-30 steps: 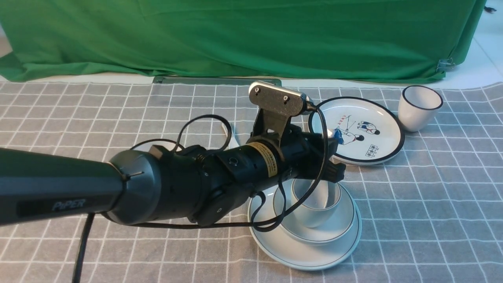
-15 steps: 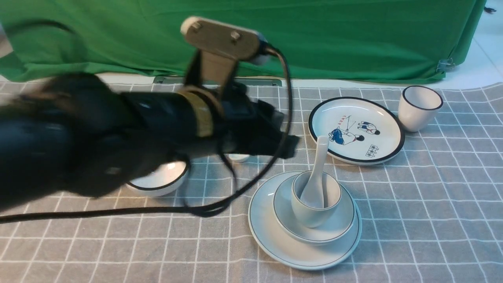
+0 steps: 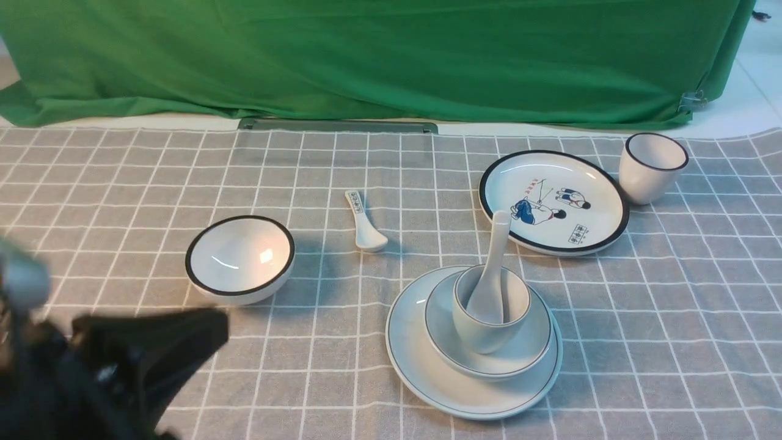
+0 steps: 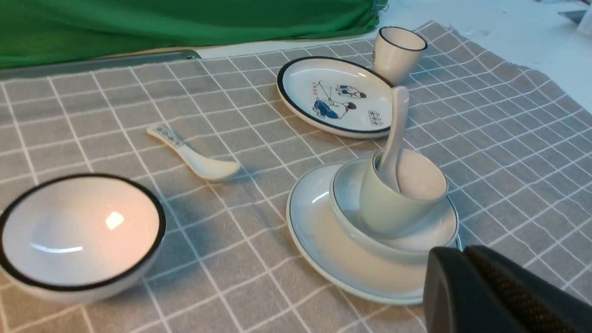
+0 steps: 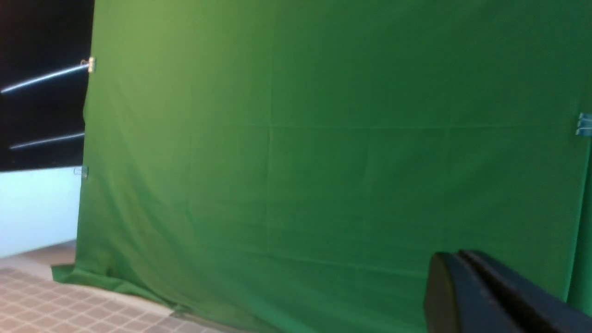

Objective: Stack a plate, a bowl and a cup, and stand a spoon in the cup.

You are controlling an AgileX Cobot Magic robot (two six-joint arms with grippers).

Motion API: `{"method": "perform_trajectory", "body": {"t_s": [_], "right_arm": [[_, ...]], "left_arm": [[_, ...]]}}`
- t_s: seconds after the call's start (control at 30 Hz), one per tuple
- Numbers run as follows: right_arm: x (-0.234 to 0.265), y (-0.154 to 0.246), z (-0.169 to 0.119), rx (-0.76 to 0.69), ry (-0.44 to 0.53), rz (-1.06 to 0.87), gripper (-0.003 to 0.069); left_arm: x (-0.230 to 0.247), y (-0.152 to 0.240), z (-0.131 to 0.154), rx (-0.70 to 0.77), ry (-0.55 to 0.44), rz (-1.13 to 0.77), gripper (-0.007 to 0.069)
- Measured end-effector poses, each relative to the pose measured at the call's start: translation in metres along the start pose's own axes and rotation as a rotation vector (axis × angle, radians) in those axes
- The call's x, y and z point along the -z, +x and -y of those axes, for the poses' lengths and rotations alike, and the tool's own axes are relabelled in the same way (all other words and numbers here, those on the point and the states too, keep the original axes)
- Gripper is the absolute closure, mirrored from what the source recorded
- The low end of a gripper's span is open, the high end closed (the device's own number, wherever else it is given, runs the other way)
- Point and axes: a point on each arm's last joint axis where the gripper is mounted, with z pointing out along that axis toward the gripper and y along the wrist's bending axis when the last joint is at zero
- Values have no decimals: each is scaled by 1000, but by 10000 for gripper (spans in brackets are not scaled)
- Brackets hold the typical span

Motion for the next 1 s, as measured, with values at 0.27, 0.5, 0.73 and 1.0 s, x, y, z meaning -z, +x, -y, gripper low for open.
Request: {"method": "perform_trajectory", "body": {"t_s": [0.27, 0.5, 0.73, 1.0], "right_arm": [[-1, 3, 0, 3, -1, -12, 605], [-1, 5, -1, -5, -1, -22, 583], [-1, 5, -1, -7, -1, -23, 571], [-1, 5, -1, -9, -1, -23, 552]], "left_arm": [[26, 24, -6, 49, 59, 140, 615], [29, 23, -6, 34, 65, 163, 614], [29, 23, -6, 29, 65, 163, 614], [29, 22, -6, -109, 51, 169, 614]]}}
